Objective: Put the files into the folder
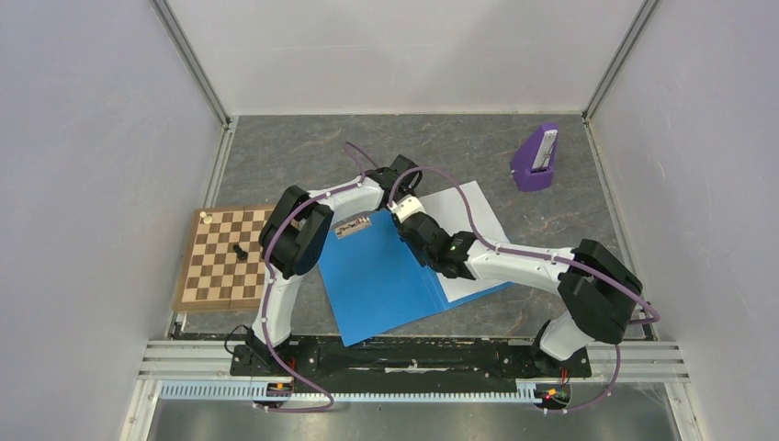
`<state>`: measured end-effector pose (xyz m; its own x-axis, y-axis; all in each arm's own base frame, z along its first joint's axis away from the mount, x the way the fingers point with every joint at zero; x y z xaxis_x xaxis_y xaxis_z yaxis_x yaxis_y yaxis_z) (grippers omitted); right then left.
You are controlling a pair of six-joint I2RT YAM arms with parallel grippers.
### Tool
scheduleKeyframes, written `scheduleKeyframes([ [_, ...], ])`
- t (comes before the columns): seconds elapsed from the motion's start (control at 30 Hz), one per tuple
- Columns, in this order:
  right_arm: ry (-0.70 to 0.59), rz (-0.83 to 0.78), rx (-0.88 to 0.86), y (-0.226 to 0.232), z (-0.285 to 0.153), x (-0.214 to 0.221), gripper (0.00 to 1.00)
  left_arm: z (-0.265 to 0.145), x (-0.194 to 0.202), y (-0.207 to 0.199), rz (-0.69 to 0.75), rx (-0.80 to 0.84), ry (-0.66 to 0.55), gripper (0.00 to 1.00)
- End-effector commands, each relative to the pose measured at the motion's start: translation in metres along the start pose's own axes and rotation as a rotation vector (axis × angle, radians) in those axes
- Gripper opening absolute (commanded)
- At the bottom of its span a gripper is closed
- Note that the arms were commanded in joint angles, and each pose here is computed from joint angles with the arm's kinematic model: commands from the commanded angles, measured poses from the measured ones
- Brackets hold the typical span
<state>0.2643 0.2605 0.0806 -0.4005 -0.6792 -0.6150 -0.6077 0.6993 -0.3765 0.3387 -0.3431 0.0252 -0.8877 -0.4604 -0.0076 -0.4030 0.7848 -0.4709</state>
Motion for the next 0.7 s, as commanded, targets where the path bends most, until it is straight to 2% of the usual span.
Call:
scheduleKeyframes([
  [0.0, -0.023, 0.005, 0.003, -0.001, -0.005, 0.001, 0.08, 0.022, -0.007, 0.052, -0.002, -0.188, -0.029, 0.02],
  [0.67, 0.029, 0.024, -0.013, 0.003, -0.012, 0.042, 0.1, 0.028, -0.006, 0.067, 0.017, -0.238, -0.014, 0.02],
])
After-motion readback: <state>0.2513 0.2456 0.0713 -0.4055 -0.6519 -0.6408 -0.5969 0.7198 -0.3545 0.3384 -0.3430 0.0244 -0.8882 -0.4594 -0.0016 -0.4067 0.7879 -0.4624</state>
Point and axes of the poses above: each gripper's point midway between its finger pads, its own z axis out along the fingers, its own y axis along the line the jaws close on, x = y × z, the point moved 1 cm from there along -z, back along the fingers, and after that the axes turned 13 degrees about -z, right-handed, at the moved point
